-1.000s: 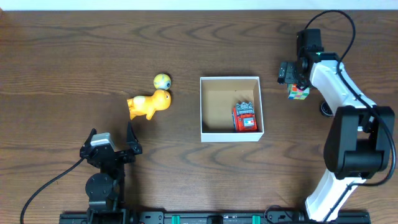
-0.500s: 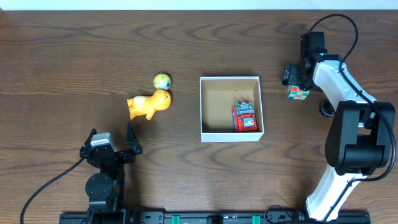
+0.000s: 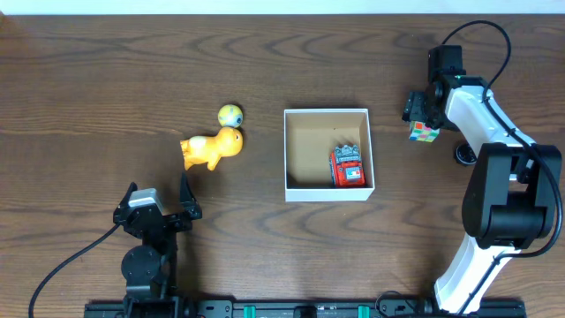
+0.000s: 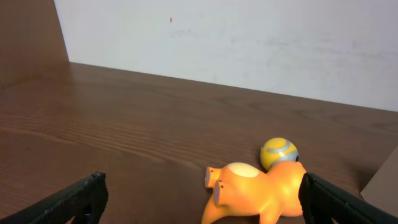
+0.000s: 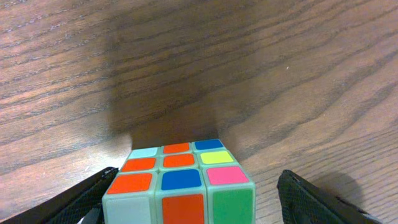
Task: Pack container
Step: 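Lower the right gripper onto the Rubik's cube and grasp it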
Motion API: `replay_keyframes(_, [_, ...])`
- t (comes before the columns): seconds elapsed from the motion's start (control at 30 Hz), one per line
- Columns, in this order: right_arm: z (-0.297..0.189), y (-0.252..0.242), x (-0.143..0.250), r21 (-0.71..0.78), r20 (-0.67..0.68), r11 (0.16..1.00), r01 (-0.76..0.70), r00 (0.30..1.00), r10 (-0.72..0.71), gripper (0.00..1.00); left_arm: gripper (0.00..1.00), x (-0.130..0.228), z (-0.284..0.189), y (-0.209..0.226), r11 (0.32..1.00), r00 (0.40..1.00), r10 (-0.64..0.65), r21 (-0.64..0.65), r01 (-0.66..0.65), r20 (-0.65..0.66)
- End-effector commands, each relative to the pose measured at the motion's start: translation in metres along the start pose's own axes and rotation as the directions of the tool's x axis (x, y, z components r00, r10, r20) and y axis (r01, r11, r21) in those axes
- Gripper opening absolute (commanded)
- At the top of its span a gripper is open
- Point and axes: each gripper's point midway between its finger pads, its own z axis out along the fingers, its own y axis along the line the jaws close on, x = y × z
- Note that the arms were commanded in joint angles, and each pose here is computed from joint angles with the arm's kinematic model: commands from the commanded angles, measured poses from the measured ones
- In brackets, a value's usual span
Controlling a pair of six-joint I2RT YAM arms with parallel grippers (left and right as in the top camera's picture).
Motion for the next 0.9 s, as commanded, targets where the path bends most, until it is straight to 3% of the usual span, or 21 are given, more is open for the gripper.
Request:
replay_keyframes(0.0, [0.0134, -0.0026, 0.0088, 0.007, -0.039, 0.999, -0.031, 0.999, 0.031, 0.85, 0.98, 0.0176, 0.0011, 0.0043, 1.000, 0.999, 0.012, -0.018, -0.013, -0.051])
replay_keyframes(0.33, [0.0196, -0.0023, 0.0134, 0.011, -0.057, 1.000, -0.026, 0.998, 0.027, 0.87, 0.98, 0.0176, 0.0011, 0.0043, 1.000, 0.999, 0.012, -0.018, -0.013, -0.051])
replay_keyframes(0.4, [0.0195, -0.0023, 0.0134, 0.011, -0.057, 1.000, -0.026, 0.998, 0.027, 0.84, 0.98, 0.0176, 0.0011, 0.0043, 1.000, 0.999, 0.012, -0.018, -0.013, -0.051])
replay_keyframes(0.53, [0.0195, -0.0027, 0.0144, 0.012, -0.061, 1.000, -0.026, 0.998, 0.026, 0.68, 0.98, 0.0177, 0.0011, 0.0043, 1.000, 0.999, 0.012, -0.018, -0.013, -0.051])
replay_keyframes(0.87, [0.0165, -0.0047, 0.0170, 0.020, -0.072, 1.000, -0.014, 0.997, 0.016, 0.64, 0.98, 0.0176, 0.0011, 0.0043, 1.000, 0.999, 0.012, -0.018, -0.013, -0.051])
